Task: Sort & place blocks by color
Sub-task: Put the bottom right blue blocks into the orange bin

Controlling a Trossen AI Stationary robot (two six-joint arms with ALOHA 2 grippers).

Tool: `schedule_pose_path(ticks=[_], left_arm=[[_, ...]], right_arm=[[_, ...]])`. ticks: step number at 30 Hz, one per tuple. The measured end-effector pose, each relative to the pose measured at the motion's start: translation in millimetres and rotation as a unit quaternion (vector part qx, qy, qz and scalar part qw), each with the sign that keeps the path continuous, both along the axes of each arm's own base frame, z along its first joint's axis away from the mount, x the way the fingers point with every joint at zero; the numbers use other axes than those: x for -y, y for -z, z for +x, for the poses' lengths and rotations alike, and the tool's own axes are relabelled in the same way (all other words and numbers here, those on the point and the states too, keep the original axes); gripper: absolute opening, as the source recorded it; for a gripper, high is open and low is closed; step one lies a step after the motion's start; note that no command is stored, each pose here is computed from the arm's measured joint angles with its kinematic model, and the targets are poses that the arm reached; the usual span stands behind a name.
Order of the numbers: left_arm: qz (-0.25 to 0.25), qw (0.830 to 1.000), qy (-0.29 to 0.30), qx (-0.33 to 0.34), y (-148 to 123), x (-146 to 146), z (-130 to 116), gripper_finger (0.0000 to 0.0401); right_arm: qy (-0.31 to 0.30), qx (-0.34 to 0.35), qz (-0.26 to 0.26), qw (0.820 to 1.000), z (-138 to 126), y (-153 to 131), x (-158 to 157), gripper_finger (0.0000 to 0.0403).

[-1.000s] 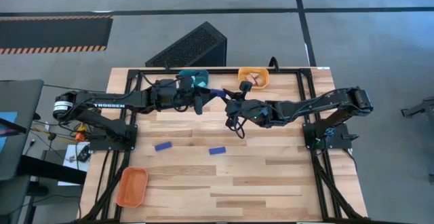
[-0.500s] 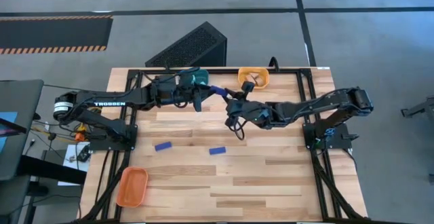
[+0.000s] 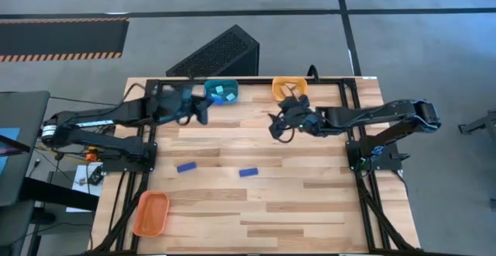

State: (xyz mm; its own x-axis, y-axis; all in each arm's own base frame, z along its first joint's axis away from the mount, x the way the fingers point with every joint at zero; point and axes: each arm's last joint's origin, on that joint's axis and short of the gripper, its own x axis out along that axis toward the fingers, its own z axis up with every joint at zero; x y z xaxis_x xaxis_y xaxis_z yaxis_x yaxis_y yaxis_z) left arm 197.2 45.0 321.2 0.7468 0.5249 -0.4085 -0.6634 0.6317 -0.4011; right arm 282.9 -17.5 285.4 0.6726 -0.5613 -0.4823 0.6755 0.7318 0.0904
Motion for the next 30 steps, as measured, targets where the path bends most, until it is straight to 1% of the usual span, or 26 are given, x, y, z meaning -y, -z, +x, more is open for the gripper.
schedule_pose_path(ticks=[2, 3, 5, 7, 10, 12, 15, 17, 20, 21, 23, 25, 27, 29, 30], left_arm=[[-0.034, 0.999, -0.005, 0.007, 3.3, 8.0, -8.9, 0.0028], [-0.04, 0.999, -0.003, 0.012, 1.7, 11.7, -13.1, 0.0028], [-0.039, 0.999, -0.001, 0.005, 0.3, 18.5, -22.2, 0.0028], [-0.037, 0.999, 0.007, 0.009, -1.9, 23.2, -27.3, 0.0028], [-0.031, 0.999, 0.033, 0.021, -7.1, 28.0, -35.1, 0.0027], [-0.025, 0.997, 0.069, 0.018, -9.5, 31.8, -39.3, 0.0027], [-0.023, 0.987, 0.158, -0.019, -6.0, 38.1, -42.9, 0.0027], [-0.043, 0.975, 0.211, -0.049, -0.8, 41.4, -45.3, 0.0027], [-0.081, 0.963, 0.25, -0.064, 3.8, 44.5, -42.4, 0.003], [-0.09, 0.961, 0.254, -0.065, 5.0, 45.0, -40.5, 0.003], [-0.088, 0.964, 0.244, -0.053, 3.9, 44.6, -36.1, 0.0028], [-0.069, 0.974, 0.215, -0.027, -0.2, 43.5, -31.8, 0.0027], [-0.041, 0.981, 0.189, 0.005, -6.6, 42.4, -29.0, 0.0027], [-0.01, 0.981, 0.191, 0.041, -14.8, 42.4, -27.0, 0.0027], [0.002, 0.978, 0.2, 0.053, -18.3, 42.9, -27.7, 0.0027]], right_arm=[[-0.036, 0.02, 0.068, 0.997, -9.5, 2.4, -1.6, 0.0271], [-0.055, 0.027, 0.092, 0.994, -14.2, 0.8, -3.1, 0.0272], [-0.083, 0.047, 0.112, 0.989, -21.3, -7.2, -6.9, 0.0272], [-0.095, 0.061, 0.12, 0.986, -29.2, -14.2, -7.2, 0.0272], [-0.119, 0.094, 0.137, 0.979, -37.0, -26.1, -2.5, 0.0273], [-0.139, 0.108, 0.152, 0.973, -41.9, -31.8, 1.4, 0.0273], [-0.184, 0.107, 0.169, 0.962, -44.8, -34.1, 5.7, 0.0273], [-0.217, 0.104, 0.176, 0.955, -45.0, -34.4, 7.0, 0.0273], [-0.255, 0.102, 0.196, 0.942, -45.4, -34.4, 7.8, 0.0273], [-0.265, 0.102, 0.201, 0.937, -45.4, -34.6, 7.6, 0.0273], [-0.276, 0.104, 0.207, 0.933, -45.5, -35.0, 7.8, 0.0273], [-0.285, 0.116, 0.205, 0.929, -47.9, -38.8, 7.1, 0.0273], [-0.301, 0.152, 0.191, 0.922, -52.1, -49.6, 6.1, 0.0273], [-0.325, 0.188, 0.178, 0.91, -55.8, -60.7, 5.1, 0.0273], [-0.339, 0.201, 0.173, 0.903, -57.7, -64.8, 5.4, 0.0273]])
